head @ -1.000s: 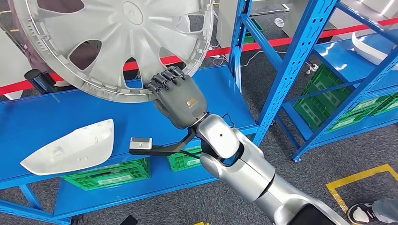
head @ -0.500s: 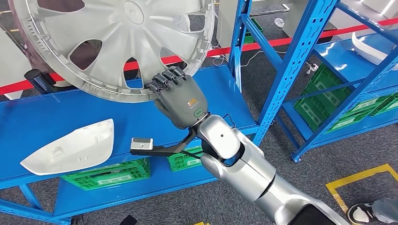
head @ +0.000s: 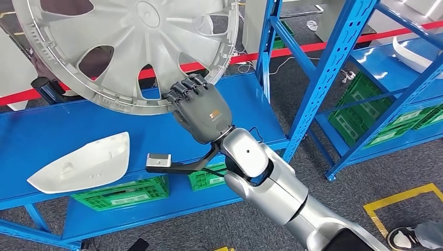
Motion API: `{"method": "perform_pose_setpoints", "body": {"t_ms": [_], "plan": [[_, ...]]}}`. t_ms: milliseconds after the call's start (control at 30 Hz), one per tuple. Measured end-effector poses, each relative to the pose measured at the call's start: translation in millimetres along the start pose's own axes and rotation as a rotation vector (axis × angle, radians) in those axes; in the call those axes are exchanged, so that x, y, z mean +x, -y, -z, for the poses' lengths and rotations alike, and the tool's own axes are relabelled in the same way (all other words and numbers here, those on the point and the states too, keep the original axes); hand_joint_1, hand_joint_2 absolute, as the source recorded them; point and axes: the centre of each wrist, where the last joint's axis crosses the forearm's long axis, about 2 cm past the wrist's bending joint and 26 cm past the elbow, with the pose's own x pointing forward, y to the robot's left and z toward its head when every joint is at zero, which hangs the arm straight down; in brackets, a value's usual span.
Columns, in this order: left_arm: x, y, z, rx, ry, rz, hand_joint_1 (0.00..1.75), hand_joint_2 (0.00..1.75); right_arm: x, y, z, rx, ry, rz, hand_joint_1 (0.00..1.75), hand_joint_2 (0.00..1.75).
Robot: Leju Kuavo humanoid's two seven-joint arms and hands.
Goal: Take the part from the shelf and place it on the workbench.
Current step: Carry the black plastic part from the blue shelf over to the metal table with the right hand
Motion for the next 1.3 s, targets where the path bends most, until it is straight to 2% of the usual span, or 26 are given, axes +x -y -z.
{"method": "perform_pose_setpoints", "body": {"t_ms": [1300], "plan": [[1.7, 1.4, 0.1, 0.001, -0.013, 0.002, 0.00, 1.75, -0.8, 1.5, 0.6, 0.015, 0.008, -0.023, 1.75, 1.75]]}}
